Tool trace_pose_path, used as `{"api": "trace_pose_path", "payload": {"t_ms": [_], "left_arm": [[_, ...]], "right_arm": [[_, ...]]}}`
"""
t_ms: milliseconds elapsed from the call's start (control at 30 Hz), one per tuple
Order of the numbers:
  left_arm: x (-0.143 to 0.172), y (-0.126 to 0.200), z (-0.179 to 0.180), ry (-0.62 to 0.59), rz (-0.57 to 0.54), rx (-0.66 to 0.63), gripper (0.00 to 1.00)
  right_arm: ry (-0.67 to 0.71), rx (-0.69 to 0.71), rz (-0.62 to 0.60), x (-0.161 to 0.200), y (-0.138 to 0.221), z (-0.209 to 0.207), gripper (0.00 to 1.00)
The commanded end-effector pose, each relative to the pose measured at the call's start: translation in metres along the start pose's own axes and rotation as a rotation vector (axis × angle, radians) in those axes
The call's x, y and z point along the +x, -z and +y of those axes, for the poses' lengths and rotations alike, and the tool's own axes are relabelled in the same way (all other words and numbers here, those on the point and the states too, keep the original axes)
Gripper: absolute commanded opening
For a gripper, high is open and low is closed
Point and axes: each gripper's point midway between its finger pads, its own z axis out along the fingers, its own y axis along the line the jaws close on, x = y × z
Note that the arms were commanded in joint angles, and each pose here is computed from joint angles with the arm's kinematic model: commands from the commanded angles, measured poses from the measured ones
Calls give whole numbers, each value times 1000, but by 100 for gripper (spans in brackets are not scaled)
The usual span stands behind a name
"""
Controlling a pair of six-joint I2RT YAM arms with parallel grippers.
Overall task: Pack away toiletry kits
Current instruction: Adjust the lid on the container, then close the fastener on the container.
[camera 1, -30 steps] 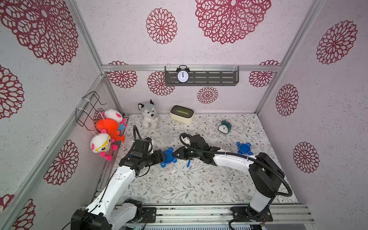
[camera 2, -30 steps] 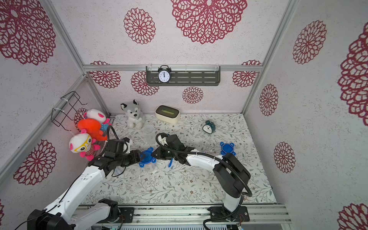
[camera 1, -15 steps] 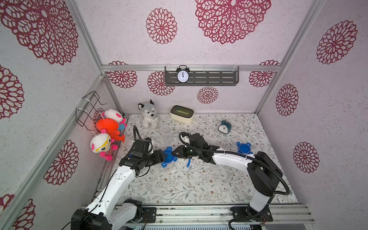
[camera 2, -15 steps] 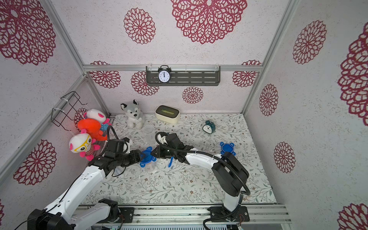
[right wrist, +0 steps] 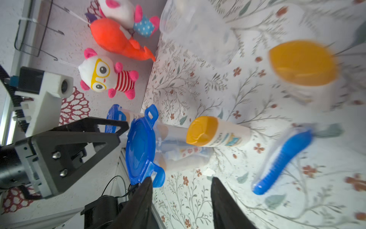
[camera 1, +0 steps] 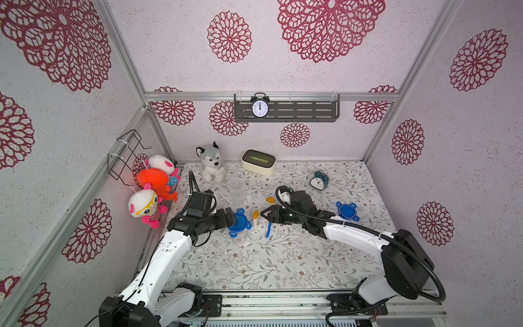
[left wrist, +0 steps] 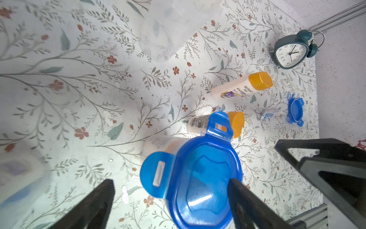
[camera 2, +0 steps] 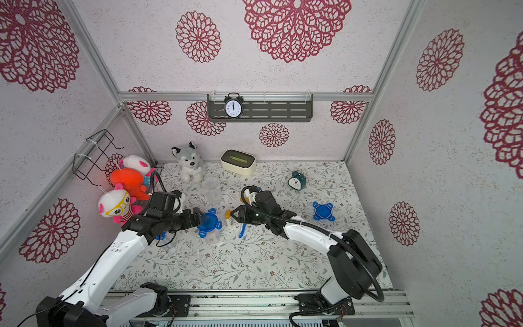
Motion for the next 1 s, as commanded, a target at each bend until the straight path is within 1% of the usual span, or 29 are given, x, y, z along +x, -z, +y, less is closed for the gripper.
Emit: {"api": "trace_pose_path", "payload": {"t_ms": [0,67,133,200,267,333,433,533,733,967], "left_arm": [[-10,26,4,-65,-42,-92,100],[-12,37,-6,-102,-42,-96,98],[-9,43,-19,-155,-17,-97,98],[-4,46,-33,-232,27,-105,98],[4,44,-43,-284,86,-105,98],[12,40,-47,-309,139,-106,98],[21,28,-44,-304,208,-131,98],[27,22,-37,-287,273,-184,98],[21,14,-44,-249,258,-177,98],[20,-1,-44,-249,296,-214,98]], "right_arm": [[58,83,-99,-22,35,-21,52],[60,123,-122,-27,51,-39,54],[60,145,-133,-30,64,-53,56],[64,154,-137,-33,75,-64,57],[69,148,-134,-34,82,-70,59],[74,132,-129,-36,86,-73,60],[83,113,-122,-38,90,-75,61],[79,98,-116,-38,92,-77,61],[66,86,-130,-36,96,-82,62],[63,73,-137,-36,100,-81,62]]}}
